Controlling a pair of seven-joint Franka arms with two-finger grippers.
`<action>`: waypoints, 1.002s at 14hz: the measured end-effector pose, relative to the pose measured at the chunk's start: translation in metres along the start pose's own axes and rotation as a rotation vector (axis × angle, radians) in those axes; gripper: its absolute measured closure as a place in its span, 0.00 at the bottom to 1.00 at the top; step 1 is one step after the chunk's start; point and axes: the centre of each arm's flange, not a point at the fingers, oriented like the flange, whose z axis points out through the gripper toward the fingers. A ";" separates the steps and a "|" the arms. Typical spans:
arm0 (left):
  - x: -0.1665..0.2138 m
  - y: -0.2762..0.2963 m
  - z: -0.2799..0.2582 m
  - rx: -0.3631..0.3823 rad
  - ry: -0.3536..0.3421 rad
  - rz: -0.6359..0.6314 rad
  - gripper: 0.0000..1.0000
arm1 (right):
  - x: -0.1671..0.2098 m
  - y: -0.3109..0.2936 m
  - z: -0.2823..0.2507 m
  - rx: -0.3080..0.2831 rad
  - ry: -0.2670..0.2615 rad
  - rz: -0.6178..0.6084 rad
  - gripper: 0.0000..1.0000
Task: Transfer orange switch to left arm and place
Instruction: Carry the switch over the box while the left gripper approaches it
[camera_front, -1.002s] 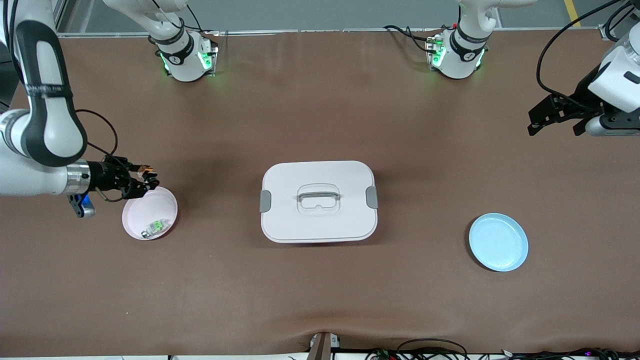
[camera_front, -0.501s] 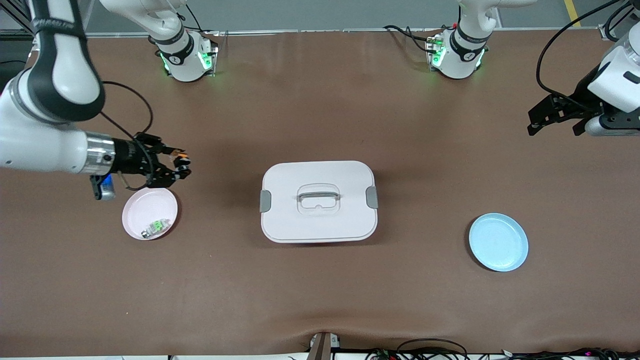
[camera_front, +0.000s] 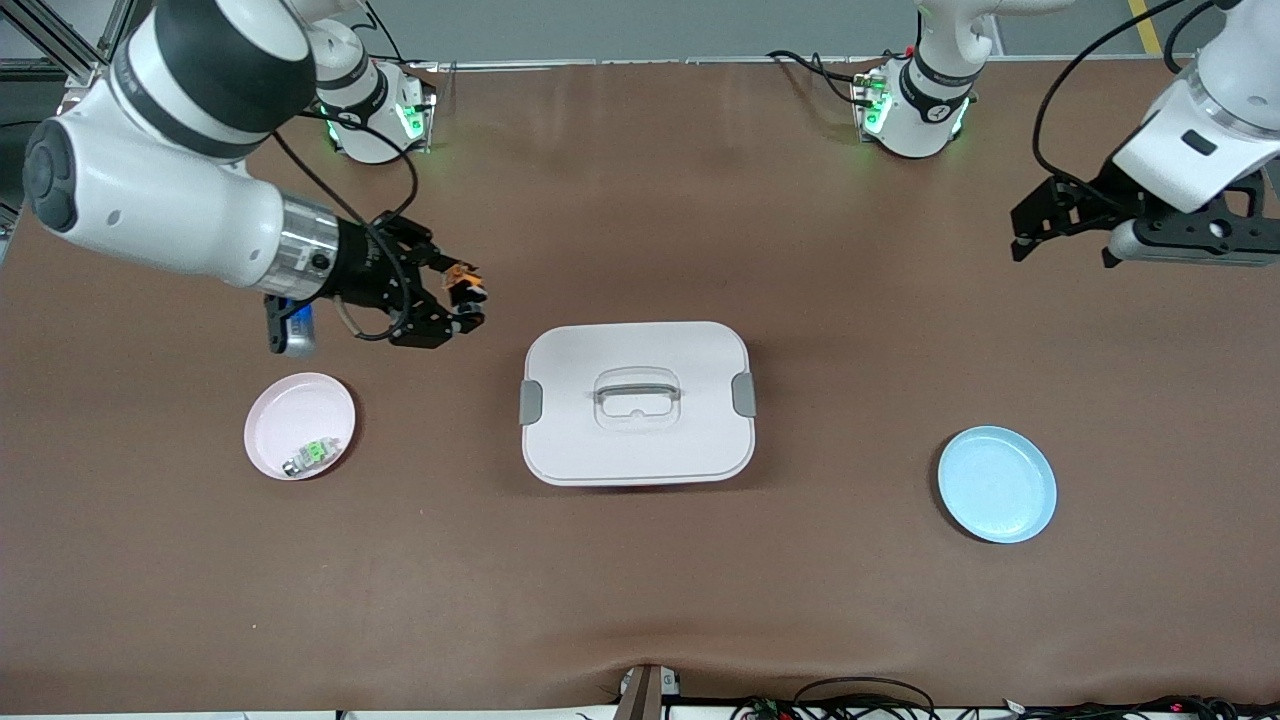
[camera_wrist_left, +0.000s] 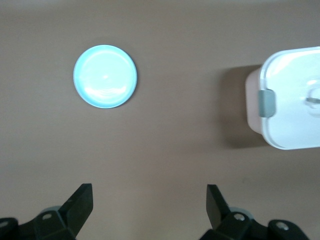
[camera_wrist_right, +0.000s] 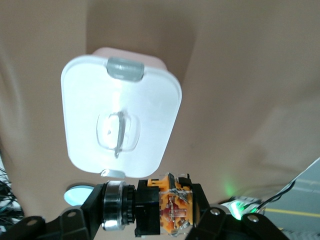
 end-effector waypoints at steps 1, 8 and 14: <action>-0.001 0.006 -0.002 -0.030 -0.004 0.004 0.00 | -0.017 -0.006 0.004 0.014 -0.001 0.034 0.27; 0.002 0.039 0.007 -0.358 -0.077 -0.018 0.00 | -0.099 -0.050 0.056 0.084 -0.022 0.165 0.27; 0.027 0.062 0.046 -0.635 -0.170 -0.074 0.00 | -0.123 -0.047 0.077 0.069 -0.021 0.226 0.27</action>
